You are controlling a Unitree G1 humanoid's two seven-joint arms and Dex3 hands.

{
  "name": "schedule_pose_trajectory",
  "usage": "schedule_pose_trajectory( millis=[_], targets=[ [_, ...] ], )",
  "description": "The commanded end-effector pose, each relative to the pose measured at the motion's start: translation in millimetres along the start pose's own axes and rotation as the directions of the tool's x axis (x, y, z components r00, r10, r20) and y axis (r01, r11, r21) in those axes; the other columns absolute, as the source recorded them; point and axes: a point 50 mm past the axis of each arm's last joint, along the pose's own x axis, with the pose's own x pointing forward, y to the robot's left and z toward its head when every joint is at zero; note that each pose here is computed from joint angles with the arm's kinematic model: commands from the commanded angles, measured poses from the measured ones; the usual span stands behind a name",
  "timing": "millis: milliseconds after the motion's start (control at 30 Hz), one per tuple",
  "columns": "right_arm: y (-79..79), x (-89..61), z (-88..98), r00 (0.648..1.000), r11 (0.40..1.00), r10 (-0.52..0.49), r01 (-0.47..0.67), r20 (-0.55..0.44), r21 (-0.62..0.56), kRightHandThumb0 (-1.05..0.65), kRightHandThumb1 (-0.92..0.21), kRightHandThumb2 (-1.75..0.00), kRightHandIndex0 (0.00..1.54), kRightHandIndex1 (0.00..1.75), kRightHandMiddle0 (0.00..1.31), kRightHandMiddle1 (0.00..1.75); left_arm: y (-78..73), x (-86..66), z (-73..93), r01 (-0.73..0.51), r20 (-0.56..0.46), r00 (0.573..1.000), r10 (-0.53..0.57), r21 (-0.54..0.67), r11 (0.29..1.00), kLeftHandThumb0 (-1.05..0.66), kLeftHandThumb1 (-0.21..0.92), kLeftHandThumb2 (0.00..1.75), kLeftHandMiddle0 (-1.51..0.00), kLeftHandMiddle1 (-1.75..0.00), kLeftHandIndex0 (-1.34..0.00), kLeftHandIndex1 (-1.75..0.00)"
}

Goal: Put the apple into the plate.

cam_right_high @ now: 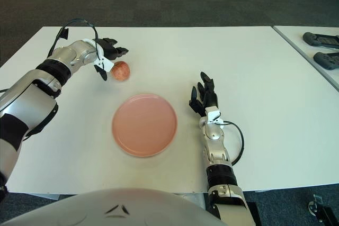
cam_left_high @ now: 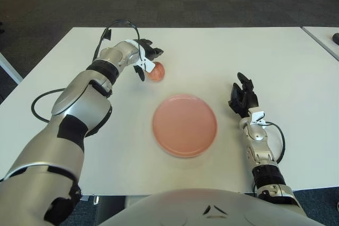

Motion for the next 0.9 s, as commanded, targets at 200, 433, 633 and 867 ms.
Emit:
schedule_pose_trajectory(
  millis=[200, 433, 633, 867],
  targets=[
    [0.4, -11.4, -21.3, 0.993, 1.0, 0.007, -0.007, -0.114, -0.001, -0.68, -0.92, -0.79, 0.2, 0.01, 0.0, 0.47, -1.7, 5.0, 3.3, -0.067, -0.029, 0.997, 0.066, -0.025, 0.997, -1.05, 0.75, 0.0, 0.0, 0.0, -0.03, -0.02],
    [-0.3, -11.7, -21.8, 0.993, 1.0, 0.006, -0.006, -0.114, 0.001, -0.68, -0.92, -0.8, 0.2, 0.01, 0.0, 0.46, -1.5, 5.4, 4.0, -0.118, -0.027, 0.993, 0.117, -0.052, 0.992, -1.05, 0.73, 0.0, 0.0, 0.0, -0.04, -0.04],
    [-0.8, -11.8, -22.3, 0.993, 1.0, 0.003, -0.002, -0.114, 0.002, -0.68, -0.92, -0.81, 0.21, 0.01, 0.0, 0.46, -1.5, 5.5, 4.8, -0.177, -0.029, 0.984, 0.175, -0.082, 0.981, -1.05, 0.71, 0.0, 0.0, 0.0, -0.03, -0.05],
    [-1.7, -12.0, -23.1, 0.993, 1.0, -0.003, 0.003, -0.114, 0.005, -0.67, -0.92, -0.8, 0.21, 0.01, 0.0, 0.48, -1.9, 5.9, 4.9, -0.196, -0.037, 0.98, 0.193, -0.119, 0.973, -1.05, 0.71, 0.0, 0.0, 0.0, 0.0, -0.05]
  ],
)
